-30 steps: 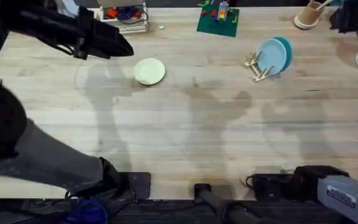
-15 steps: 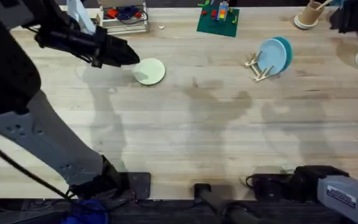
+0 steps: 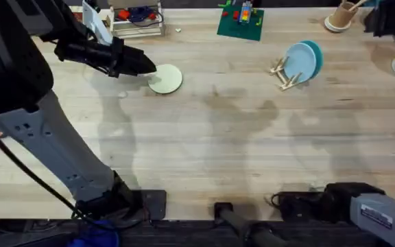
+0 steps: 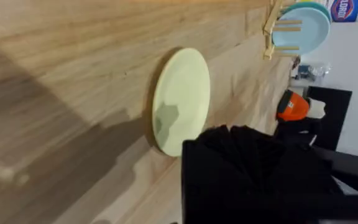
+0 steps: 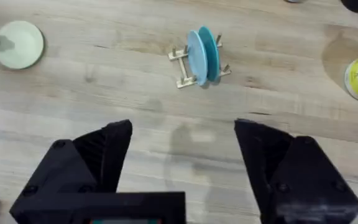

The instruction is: Pick up the plates from the table one by one and place each into a slot on the dish rack.

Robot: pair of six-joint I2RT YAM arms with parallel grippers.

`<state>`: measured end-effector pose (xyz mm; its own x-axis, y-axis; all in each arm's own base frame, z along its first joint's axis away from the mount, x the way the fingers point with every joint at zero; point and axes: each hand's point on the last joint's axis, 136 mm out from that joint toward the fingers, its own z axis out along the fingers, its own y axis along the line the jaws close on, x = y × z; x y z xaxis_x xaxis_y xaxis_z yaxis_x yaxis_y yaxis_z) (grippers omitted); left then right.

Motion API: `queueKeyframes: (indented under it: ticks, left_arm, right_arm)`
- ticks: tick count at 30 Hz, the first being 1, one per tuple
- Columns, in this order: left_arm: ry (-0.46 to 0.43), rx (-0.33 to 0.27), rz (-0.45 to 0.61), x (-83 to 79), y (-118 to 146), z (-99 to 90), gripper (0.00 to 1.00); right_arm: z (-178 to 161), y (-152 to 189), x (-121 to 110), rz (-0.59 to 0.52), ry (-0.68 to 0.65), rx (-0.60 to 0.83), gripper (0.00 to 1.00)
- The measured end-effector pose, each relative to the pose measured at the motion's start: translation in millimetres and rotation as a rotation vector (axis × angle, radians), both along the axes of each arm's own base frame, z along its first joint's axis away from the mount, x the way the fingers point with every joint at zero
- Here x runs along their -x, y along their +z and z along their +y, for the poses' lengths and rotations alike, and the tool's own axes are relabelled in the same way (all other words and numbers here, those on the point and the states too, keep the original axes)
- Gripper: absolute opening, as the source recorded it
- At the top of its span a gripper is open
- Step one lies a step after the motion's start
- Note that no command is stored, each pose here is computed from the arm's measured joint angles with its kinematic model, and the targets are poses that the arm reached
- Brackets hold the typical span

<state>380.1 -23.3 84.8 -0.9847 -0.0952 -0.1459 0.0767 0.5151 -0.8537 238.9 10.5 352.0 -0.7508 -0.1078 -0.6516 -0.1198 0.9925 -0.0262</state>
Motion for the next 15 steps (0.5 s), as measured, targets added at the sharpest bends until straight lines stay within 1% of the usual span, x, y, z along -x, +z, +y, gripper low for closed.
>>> queueKeyframes:
  ticks: [6, 15]
  left_arm:
    - [0.012, -0.010, -0.026, -7.5, -2.0, 2.4, 0.042]
    - [0.028, -0.010, -0.013, -8.9, -4.5, 3.0, 0.042]
  right_arm:
    - [0.1, 0.0, 0.0, 0.000, 0.000, 0.000, 0.995]
    - [0.0, 0.0, 0.0, 0.000, 0.000, 0.000, 0.995]
